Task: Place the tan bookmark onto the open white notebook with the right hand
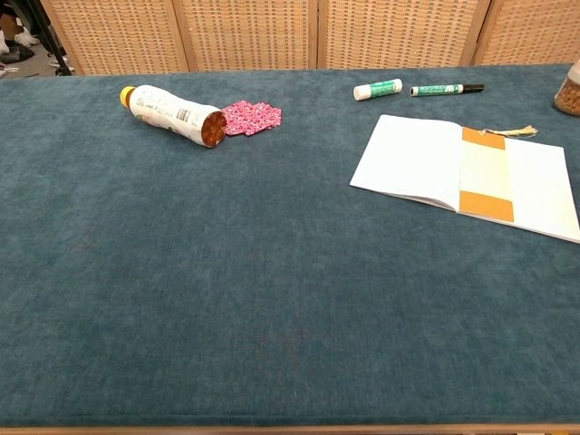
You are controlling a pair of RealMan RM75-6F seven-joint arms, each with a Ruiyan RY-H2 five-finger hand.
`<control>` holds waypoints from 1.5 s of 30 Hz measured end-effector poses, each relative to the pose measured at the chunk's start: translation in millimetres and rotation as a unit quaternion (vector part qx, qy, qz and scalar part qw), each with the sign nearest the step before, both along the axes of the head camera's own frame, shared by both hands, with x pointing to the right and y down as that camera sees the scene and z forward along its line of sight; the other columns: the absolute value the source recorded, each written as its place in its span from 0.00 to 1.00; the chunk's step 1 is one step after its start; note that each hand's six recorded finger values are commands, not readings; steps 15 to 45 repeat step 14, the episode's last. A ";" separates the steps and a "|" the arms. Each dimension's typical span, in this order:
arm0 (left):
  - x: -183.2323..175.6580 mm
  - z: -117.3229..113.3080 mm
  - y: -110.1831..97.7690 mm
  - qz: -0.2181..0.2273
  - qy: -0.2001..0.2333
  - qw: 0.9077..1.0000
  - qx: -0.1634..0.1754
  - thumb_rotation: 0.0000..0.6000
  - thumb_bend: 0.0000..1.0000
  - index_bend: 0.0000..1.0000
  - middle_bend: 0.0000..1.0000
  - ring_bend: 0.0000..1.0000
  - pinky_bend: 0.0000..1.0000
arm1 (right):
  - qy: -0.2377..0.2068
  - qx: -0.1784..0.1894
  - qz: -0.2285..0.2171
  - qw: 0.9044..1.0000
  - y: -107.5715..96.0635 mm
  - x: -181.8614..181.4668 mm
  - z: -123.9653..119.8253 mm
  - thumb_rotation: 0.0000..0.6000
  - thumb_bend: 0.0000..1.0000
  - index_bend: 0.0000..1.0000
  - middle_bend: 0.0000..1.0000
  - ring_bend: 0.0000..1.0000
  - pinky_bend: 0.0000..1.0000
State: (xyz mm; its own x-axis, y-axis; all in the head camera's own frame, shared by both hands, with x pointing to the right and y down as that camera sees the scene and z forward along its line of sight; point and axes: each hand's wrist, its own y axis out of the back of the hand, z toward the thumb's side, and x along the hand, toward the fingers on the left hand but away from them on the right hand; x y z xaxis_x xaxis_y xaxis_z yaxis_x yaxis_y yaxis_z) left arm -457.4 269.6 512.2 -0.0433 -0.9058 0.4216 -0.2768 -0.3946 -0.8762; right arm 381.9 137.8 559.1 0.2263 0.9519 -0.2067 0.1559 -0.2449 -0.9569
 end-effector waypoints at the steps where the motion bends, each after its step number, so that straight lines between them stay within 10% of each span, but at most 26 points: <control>1: -0.3 -1.8 1.4 -0.003 0.000 1.000 0.003 1.00 0.00 0.00 0.00 0.00 0.00 | -0.006 0.003 0.010 1.000 11.7 3.4 -5.9 1.00 0.00 0.00 0.00 0.00 0.00; 14: -7.5 -13.0 4.4 0.003 0.007 1.000 0.022 1.00 0.00 0.00 0.00 0.00 0.00 | -0.035 0.028 0.060 0.997 81.6 5.9 -27.8 1.00 0.00 0.00 0.00 0.00 0.00; 45: -7.5 -13.0 4.4 0.003 0.007 1.000 0.022 1.00 0.00 0.00 0.00 0.00 0.00 | -0.035 0.028 0.060 0.997 81.6 5.9 -27.8 1.00 0.00 0.00 0.00 0.00 0.00</control>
